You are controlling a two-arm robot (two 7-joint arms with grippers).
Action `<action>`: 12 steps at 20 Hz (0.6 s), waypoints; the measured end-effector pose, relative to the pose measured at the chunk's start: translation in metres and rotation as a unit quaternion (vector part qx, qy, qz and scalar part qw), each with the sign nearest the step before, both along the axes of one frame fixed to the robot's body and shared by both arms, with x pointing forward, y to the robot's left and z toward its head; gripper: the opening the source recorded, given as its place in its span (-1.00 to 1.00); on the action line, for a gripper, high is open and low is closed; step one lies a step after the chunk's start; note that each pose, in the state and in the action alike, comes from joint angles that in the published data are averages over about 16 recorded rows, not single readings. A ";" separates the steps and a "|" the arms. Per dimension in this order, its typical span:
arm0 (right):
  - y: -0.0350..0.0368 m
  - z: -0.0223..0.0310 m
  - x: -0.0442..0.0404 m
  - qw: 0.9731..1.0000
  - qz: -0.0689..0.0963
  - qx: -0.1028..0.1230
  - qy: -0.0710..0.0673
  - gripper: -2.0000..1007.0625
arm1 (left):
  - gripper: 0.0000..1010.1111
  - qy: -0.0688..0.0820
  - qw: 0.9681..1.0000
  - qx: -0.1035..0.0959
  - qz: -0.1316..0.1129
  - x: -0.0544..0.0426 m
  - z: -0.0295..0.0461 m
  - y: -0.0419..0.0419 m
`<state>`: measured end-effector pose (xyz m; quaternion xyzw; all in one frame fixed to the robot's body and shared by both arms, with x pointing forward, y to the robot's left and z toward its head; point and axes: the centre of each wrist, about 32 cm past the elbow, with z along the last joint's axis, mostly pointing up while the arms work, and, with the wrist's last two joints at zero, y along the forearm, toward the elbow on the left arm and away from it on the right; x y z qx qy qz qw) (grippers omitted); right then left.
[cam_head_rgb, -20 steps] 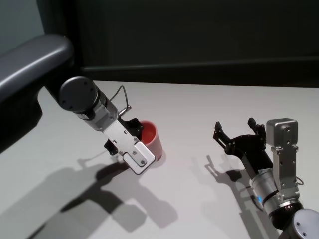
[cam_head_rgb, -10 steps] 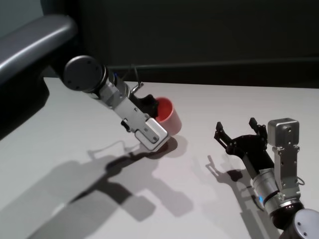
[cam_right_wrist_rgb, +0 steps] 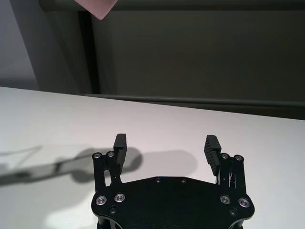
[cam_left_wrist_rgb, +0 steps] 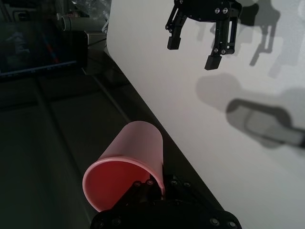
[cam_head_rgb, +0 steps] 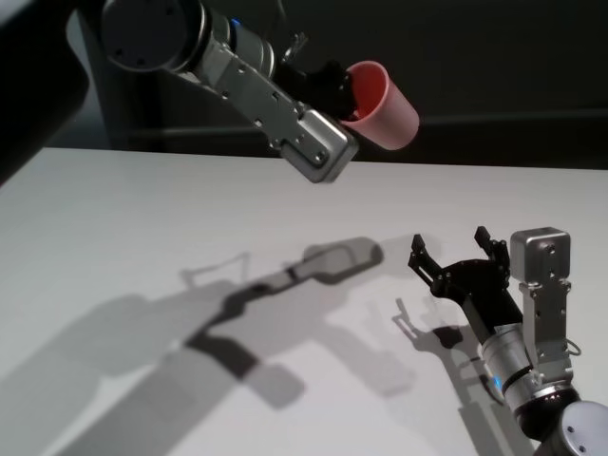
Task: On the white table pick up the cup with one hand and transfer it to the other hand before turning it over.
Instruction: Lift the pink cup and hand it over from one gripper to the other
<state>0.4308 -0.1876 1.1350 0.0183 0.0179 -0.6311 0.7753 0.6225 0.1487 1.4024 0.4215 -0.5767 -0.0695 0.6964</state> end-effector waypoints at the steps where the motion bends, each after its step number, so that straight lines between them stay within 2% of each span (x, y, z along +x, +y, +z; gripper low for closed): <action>1: 0.0000 0.0000 0.0000 1.000 0.000 0.000 0.000 0.99 | -0.91 -0.003 1.000 -0.013 -0.004 0.0010 0.0051 0.0009; 4: 0.0000 0.0000 0.0000 1.000 0.000 0.000 0.000 0.99 | -0.91 -0.003 0.999 -0.049 -0.014 0.0036 0.0161 0.0050; 6: 0.0000 0.0000 0.0000 1.000 0.000 0.000 0.000 0.99 | -0.91 0.005 0.997 -0.071 -0.020 0.0051 0.0192 0.0086; 9: 0.0000 0.0000 0.0000 1.000 0.000 0.000 0.000 0.99 | -0.91 0.023 0.994 -0.099 -0.027 0.0071 0.0188 0.0148; 12: 0.0000 0.0000 0.0000 1.000 0.000 0.000 0.000 0.99 | -0.91 0.047 0.991 -0.122 -0.033 0.0086 0.0136 0.0211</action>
